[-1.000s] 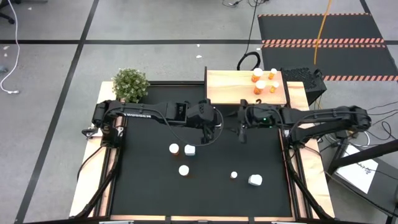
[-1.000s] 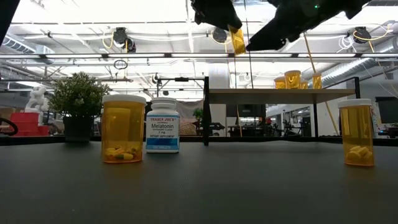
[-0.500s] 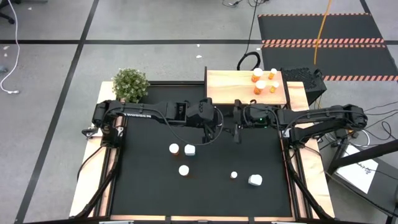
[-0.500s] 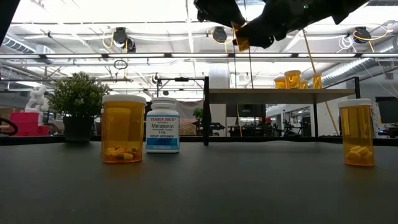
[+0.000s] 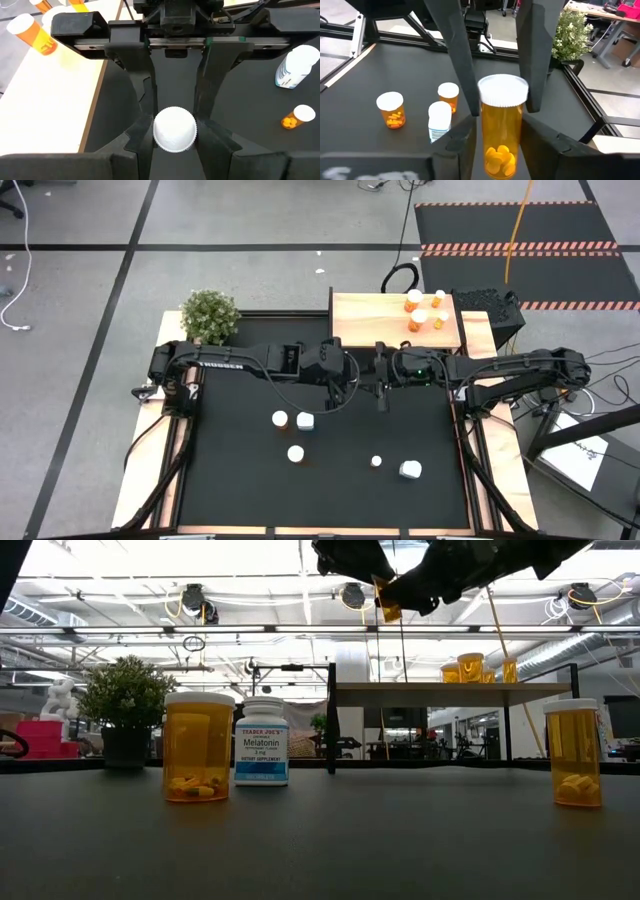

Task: Pick and place medicine bottles onto shelf by color
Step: Put the small orange pill bottle on the shelf

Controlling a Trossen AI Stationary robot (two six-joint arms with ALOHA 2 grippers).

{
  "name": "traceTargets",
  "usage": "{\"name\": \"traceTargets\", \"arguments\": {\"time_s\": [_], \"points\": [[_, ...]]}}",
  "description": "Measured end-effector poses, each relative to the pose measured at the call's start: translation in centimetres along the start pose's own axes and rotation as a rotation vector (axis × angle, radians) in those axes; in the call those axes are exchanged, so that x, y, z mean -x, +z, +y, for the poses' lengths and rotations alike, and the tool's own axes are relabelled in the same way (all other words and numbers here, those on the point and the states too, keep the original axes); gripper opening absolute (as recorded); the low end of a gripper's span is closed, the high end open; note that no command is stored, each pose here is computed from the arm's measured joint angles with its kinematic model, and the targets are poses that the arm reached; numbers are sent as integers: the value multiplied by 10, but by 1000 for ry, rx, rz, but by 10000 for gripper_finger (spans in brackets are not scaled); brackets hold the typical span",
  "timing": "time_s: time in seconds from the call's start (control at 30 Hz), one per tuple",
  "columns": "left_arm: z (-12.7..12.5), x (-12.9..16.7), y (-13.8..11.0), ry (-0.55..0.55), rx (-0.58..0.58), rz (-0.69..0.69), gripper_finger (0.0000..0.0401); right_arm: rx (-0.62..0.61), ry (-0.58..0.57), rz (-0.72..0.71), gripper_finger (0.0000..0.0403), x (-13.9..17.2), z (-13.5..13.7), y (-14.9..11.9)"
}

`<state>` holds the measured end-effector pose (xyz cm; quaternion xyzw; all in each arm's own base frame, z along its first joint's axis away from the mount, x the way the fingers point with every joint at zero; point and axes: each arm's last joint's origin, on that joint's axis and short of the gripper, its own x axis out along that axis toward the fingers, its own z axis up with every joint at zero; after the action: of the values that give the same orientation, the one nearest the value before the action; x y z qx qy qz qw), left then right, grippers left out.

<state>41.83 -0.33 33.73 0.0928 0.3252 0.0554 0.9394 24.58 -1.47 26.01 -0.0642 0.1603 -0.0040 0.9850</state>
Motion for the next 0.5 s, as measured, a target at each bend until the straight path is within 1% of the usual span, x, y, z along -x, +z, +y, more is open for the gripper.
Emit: {"name": "traceTargets", "arguments": {"time_s": [0.17,0.23,0.3,0.43,0.5], "points": [[-4,1,1,-5,-40,-2,131,9,-1,0,114,0,0,0],[-7,1,1,-6,-59,-4,141,18,0,-1,109,0,0,0],[-9,2,2,14,-65,-8,161,21,-1,-4,106,1,0,1],[-14,4,5,97,-64,-25,213,20,-7,-11,104,2,0,2],[-18,5,7,115,-69,-39,239,17,-6,-14,104,3,0,2]]}}
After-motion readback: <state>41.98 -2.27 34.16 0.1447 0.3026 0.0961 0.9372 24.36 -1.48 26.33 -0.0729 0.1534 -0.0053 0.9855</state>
